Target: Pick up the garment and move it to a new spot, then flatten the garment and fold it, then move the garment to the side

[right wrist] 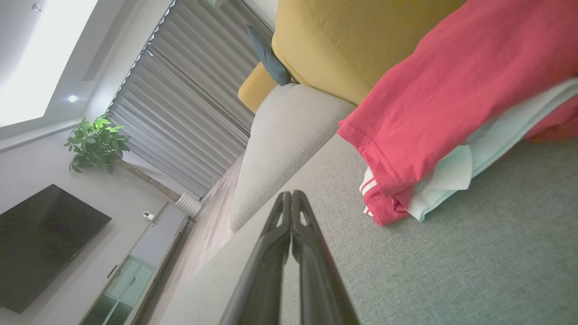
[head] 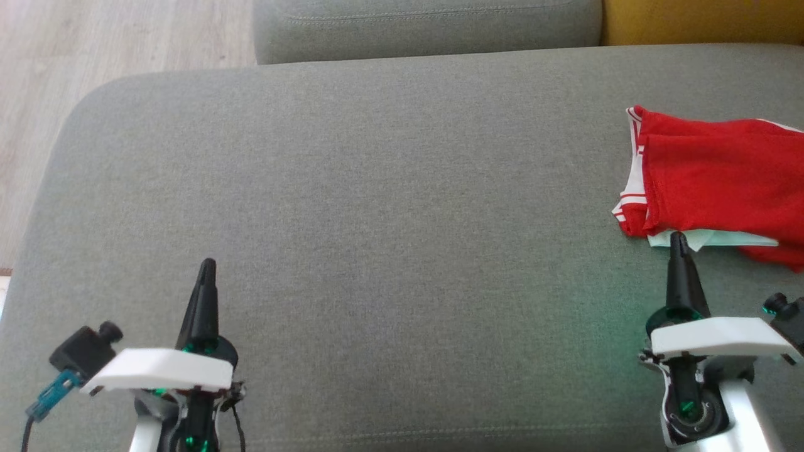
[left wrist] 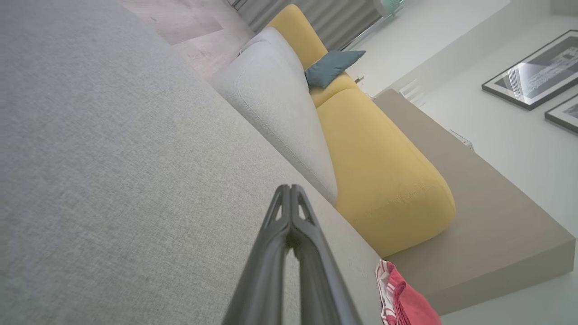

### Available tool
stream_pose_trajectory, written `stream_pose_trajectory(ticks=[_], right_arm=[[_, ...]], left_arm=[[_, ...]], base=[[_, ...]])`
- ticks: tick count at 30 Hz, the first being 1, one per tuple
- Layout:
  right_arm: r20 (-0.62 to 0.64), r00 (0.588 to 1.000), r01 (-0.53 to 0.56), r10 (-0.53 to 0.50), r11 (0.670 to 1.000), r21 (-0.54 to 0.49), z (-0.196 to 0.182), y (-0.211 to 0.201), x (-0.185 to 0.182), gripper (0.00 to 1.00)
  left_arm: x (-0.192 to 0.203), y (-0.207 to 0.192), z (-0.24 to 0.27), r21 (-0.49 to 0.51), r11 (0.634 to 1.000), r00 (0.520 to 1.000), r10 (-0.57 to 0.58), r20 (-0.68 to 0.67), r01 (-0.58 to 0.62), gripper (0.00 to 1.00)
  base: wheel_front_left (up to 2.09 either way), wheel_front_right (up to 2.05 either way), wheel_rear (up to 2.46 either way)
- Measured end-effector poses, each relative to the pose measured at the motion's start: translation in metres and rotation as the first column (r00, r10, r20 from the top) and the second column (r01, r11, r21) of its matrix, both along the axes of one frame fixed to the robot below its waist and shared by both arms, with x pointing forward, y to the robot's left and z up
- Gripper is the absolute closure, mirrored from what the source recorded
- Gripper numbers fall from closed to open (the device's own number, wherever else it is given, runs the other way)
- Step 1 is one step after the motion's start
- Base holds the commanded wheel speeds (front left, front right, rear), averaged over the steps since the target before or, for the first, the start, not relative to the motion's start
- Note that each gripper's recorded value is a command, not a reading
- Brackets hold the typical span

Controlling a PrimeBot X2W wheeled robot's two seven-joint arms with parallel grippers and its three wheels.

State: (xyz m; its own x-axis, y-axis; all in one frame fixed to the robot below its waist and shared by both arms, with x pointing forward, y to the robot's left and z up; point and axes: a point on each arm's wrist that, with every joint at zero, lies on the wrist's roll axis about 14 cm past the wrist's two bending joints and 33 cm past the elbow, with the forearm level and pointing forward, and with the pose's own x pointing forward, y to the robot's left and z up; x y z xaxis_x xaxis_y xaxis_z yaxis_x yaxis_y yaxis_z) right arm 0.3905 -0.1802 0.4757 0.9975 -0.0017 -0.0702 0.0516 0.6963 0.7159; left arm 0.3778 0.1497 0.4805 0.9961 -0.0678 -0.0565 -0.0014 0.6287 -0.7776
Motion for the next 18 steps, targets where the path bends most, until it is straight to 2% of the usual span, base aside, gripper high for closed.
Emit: stream_pose_trajectory(ticks=[18], right_arm=[[-0.019,0.999,0.03,-0.027,0.98,0.198,-0.0001,-0.0067,-0.0029,1.0]], left_arm=[[-0.0023,0.0102,-0.0061,-0.172,0.985,0.998,0.027,-0.05,-0.035,1.0]], base=[[0.0,0.0,0.0]])
